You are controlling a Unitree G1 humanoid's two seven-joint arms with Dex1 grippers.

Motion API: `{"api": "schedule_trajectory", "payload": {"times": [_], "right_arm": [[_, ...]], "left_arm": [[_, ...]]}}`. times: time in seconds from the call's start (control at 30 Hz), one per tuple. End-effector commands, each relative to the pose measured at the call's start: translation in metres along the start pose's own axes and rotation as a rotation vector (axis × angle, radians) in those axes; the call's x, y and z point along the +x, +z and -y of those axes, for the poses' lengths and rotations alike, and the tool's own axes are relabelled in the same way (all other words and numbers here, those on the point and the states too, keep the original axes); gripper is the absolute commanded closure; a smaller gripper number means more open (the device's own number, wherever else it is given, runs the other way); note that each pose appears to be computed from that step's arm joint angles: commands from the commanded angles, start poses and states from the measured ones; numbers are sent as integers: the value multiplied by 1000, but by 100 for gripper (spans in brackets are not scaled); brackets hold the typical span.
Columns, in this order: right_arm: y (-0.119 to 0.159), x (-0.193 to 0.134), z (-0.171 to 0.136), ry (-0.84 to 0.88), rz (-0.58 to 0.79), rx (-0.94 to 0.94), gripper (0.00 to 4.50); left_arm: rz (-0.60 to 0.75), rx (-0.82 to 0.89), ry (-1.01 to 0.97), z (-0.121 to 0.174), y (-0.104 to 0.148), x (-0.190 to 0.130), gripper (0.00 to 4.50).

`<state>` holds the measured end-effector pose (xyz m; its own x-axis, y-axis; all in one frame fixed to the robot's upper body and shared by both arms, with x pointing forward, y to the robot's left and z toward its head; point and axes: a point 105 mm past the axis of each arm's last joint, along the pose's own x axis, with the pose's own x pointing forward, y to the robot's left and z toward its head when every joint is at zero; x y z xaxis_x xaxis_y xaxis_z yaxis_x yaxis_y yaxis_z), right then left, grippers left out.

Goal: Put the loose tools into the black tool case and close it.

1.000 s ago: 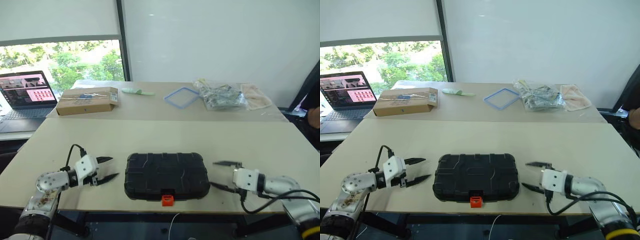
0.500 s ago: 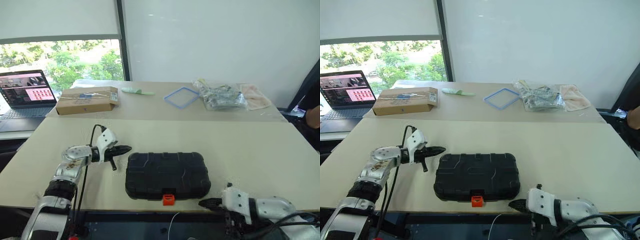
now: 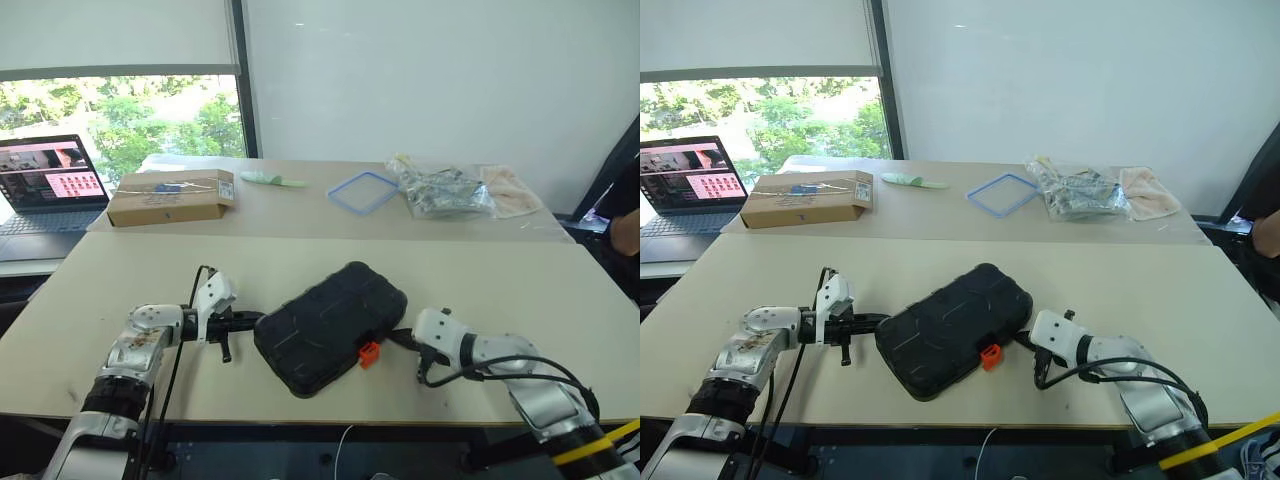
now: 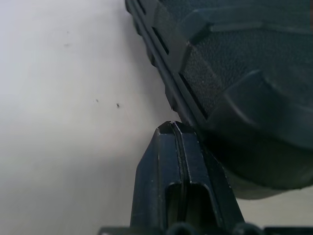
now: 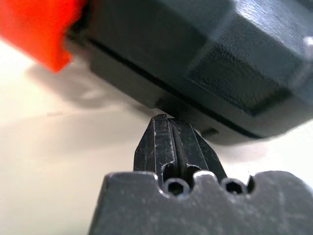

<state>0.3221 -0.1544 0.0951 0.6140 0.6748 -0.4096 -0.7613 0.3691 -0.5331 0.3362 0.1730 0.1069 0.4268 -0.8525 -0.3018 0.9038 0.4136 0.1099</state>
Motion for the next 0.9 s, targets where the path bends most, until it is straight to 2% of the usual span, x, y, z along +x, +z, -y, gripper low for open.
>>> {"api": "schedule_trajectory", "payload": {"times": [0.03,0.13,0.2,0.4,0.6,0.9], "right_arm": [[4,-8,11,-20,24,-28,441],[-5,-25,-1,37,-16,30,441],[-5,-32,-17,85,-25,83,441],[11,-28,-54,129,20,194,441],[9,-17,-76,137,-6,289,441],[24,8,-84,122,46,351,441]], "left_arm": [[55,50,121,-12,19,-11,450],[161,54,187,-22,43,-20,450],[230,58,137,-19,64,-17,450],[195,96,-65,2,90,14,450],[71,148,-166,9,85,50,450],[-107,149,-170,10,54,80,450]]}}
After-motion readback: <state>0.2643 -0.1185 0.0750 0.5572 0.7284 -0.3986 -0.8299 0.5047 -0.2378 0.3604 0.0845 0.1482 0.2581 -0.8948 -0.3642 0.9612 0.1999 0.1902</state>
